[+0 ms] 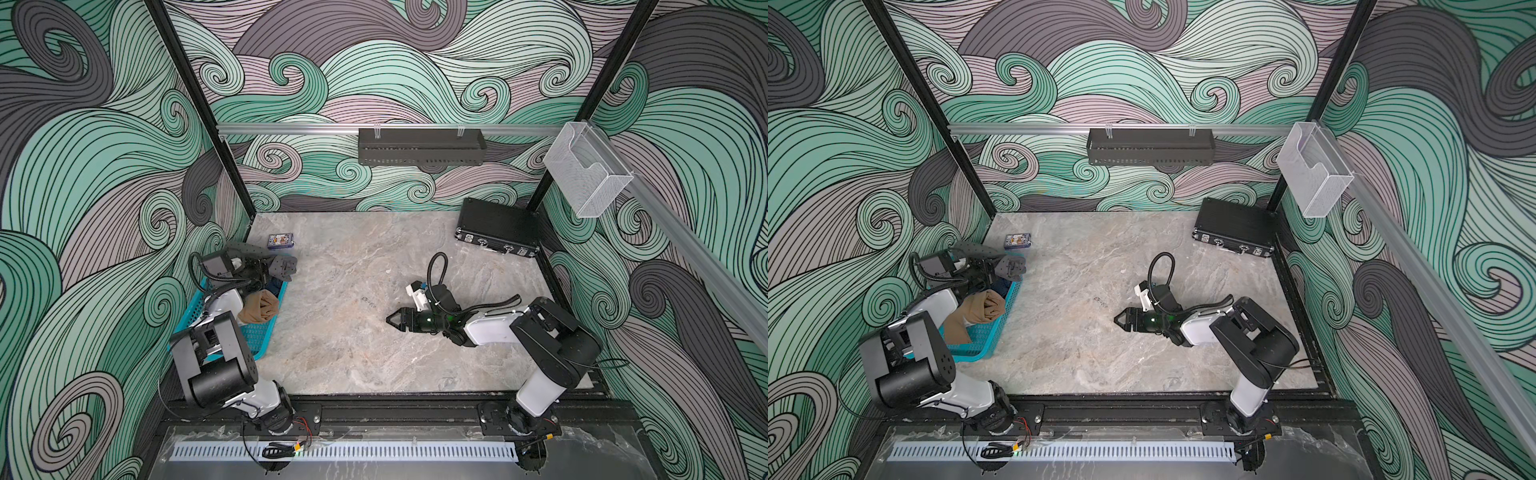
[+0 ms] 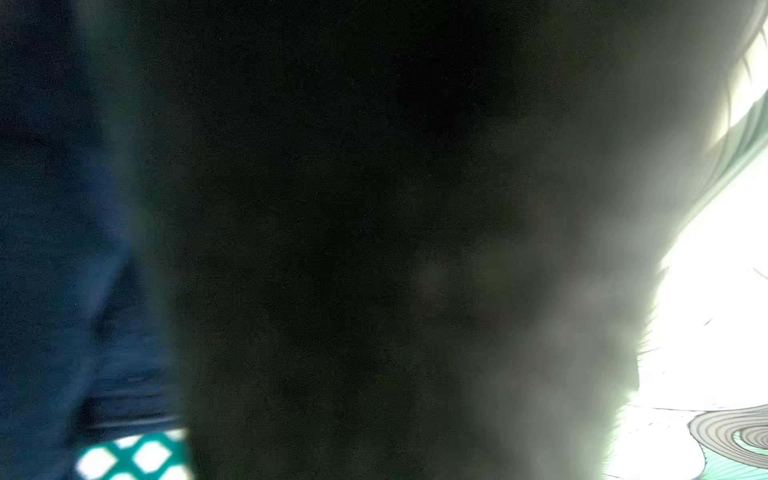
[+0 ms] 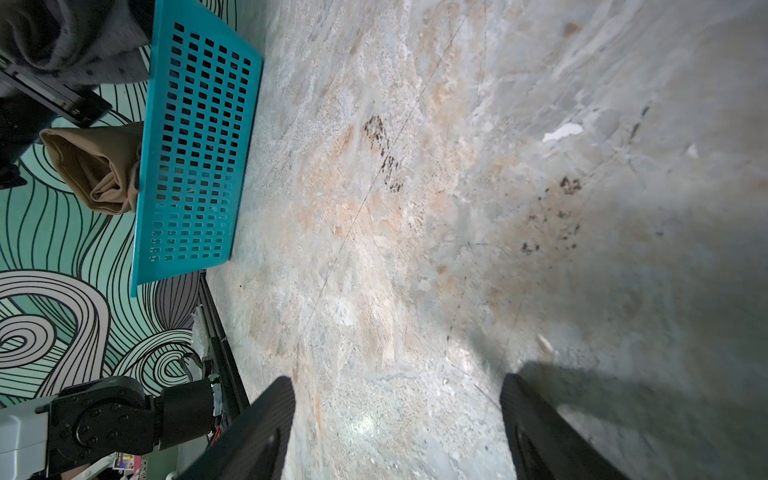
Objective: Roll up the skirts
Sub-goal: Place the skirt in the basket.
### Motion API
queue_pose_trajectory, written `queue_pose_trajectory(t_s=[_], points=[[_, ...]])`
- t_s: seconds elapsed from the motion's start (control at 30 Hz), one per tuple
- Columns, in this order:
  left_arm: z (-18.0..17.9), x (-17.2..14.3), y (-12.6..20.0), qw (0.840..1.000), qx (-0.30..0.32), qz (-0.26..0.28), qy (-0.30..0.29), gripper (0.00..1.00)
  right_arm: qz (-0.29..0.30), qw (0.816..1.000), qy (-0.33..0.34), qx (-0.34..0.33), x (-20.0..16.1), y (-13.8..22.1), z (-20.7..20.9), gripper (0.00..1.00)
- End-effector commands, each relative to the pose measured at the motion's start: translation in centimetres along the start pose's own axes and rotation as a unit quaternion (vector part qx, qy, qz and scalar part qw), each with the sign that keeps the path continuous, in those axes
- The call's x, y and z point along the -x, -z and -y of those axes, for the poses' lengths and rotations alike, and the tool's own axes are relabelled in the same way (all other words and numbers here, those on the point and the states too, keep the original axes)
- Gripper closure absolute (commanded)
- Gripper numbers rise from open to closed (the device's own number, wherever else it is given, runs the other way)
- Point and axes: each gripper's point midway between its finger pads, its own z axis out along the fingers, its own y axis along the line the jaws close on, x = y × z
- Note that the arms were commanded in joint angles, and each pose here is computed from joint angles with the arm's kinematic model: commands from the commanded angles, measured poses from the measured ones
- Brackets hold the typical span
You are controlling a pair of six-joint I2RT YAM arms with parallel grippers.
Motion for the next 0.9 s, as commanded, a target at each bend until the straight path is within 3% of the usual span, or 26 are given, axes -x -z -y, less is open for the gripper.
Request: queue_pose_trajectory(t_s=[0.0, 0.43, 0.6, 0.87], points=[[-0.3, -0.2, 0.8, 1.000, -0.018, -0.010, -0.001, 1.00, -0.012, 1.000, 0.008, 0.002, -0.4, -0.5, -0.2, 0.20], [-6.6, -0.5, -0.9, 0.994, 0.044, -0.049, 0.088, 1.00, -0.025, 1.000, 0.016, 0.006, -0.8, -1.1, -0.5, 0.21], [-7.4, -0.6, -0.1, 0.994, 0.060, -0.037, 0.084, 0.71, -0.027, 0.999, 0.017, 0.002, -0.9, -1.1, -0.3, 0.21], [-7.6, -1.5, 1.2, 0.992, 0.080, -0.043, 0.084, 0.48, -0.025, 0.999, 0.022, -0.009, -0.8, -1.0, 0.0, 0.21]])
